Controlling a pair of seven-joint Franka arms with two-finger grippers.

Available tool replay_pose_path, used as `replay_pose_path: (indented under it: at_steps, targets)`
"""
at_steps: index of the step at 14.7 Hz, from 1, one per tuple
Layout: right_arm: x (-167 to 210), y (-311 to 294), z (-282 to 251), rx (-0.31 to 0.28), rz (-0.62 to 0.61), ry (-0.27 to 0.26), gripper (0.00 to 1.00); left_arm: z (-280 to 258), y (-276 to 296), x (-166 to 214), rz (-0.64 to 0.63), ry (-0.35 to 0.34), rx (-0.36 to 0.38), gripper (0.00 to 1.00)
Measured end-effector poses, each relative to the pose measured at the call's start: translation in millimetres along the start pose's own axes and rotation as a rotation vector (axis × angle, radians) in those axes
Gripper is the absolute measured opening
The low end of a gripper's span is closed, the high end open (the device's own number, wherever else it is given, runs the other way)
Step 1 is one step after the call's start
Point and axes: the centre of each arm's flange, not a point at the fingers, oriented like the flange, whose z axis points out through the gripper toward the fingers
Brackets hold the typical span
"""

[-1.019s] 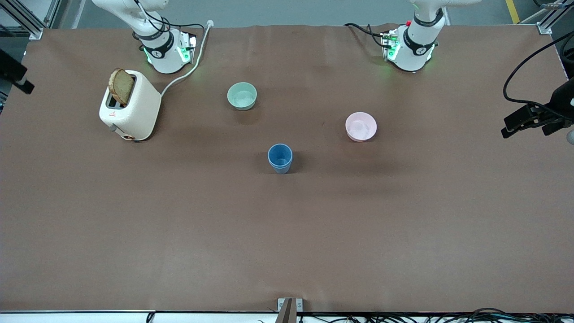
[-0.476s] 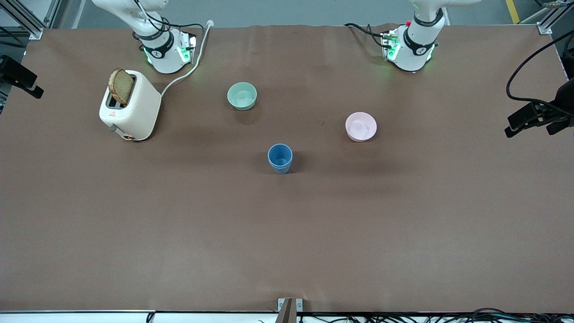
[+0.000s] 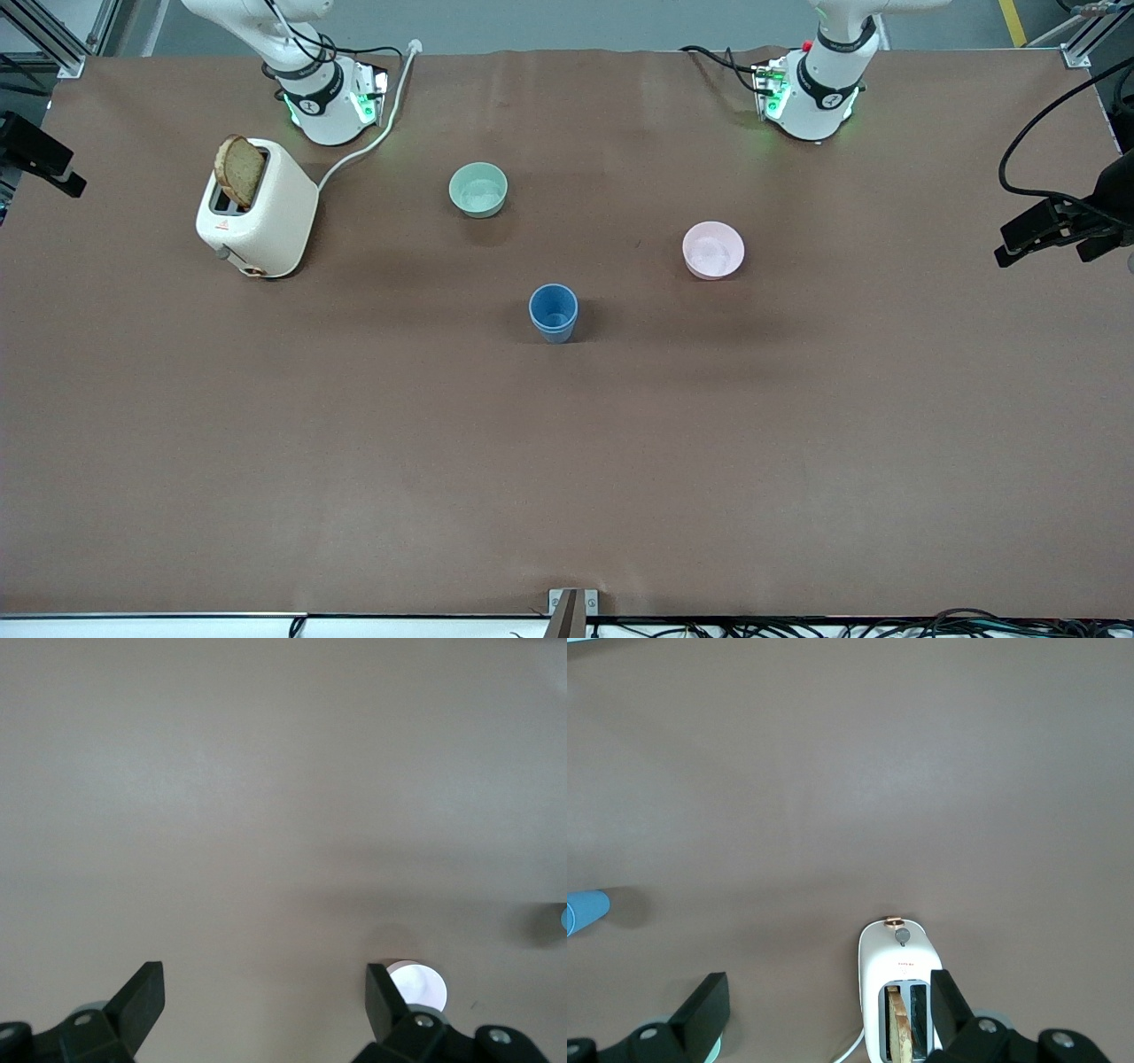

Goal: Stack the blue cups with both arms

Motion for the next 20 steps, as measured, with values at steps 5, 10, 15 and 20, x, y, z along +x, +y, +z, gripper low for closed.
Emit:
replay_pose_path:
  at_steps: [5,10,15,20]
  targets:
    - [13,0,7,0.002,-0.051,0.031,1.00,0,0,0,0.000,-0.002,0.000,1.00]
    - [36,1,38,0.000,-0.052,0.008,1.00,0,0,0,0.000,-0.001,0.000,1.00]
    - [45,6,44,0.000,-0.043,0.021,1.00,0,0,0,0.000,-0.001,0.000,1.00]
    - [46,13,45,-0.001,-0.036,0.018,1.00,0,0,0,0.001,-0.001,0.000,1.00]
